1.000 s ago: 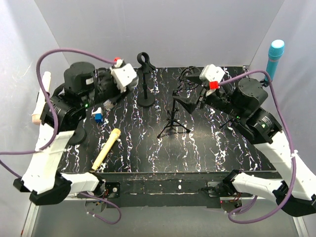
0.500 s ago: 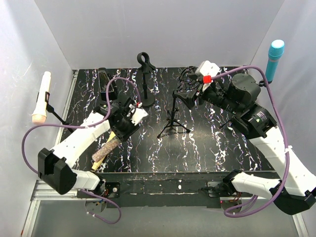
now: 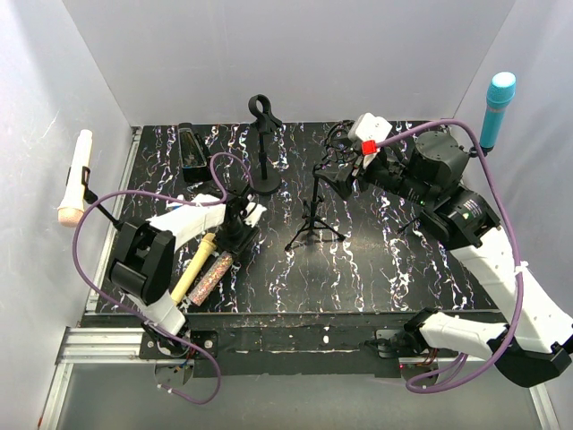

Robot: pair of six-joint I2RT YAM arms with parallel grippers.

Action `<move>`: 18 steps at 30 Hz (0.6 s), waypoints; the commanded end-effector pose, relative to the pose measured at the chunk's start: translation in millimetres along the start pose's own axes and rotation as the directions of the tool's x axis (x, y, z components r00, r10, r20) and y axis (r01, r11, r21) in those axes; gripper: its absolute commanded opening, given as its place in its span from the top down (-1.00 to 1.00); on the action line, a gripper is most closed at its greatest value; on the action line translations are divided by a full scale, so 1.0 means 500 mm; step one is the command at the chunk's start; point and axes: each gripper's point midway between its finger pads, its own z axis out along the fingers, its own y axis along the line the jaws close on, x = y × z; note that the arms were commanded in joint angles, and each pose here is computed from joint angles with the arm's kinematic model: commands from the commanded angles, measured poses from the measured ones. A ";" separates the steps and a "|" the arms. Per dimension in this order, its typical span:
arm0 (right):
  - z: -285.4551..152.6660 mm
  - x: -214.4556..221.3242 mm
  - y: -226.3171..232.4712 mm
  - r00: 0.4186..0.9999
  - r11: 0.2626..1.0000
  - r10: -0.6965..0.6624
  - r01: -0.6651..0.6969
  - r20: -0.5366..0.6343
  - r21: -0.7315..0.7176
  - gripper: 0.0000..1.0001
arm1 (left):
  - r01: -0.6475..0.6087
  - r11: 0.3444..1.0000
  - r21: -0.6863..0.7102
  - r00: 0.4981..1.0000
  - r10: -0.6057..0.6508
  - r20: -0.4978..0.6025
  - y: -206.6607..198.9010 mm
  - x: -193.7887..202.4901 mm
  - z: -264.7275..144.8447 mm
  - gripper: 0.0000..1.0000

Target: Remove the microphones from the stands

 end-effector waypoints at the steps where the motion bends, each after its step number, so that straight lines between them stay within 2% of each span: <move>1: -0.015 -0.046 -0.016 0.998 0.999 -0.049 0.048 0.047 0.024 -0.65 | 0.054 0.999 -0.002 0.997 -0.054 0.055 0.012 -0.026 0.014 1.00; 4: -0.010 -0.044 -0.016 0.998 0.999 -0.051 0.050 0.046 0.020 -0.64 | 0.061 0.998 0.021 0.997 -0.062 0.047 0.007 -0.017 0.024 0.99; 8: -0.006 -0.043 -0.016 0.998 0.999 -0.052 0.052 0.047 0.017 -0.64 | 0.053 0.998 0.044 0.997 -0.055 0.046 -0.002 -0.009 0.013 0.17; 11: -0.004 -0.042 -0.015 0.997 0.999 -0.054 0.053 0.047 0.012 -0.64 | 0.055 0.998 0.039 0.997 -0.057 0.052 -0.002 -0.004 -0.004 -0.12; 18: -0.004 -0.041 -0.015 0.997 0.998 -0.057 0.057 0.048 0.013 -0.64 | -0.002 1.000 0.015 0.996 0.001 0.089 0.009 -0.021 -0.034 -0.20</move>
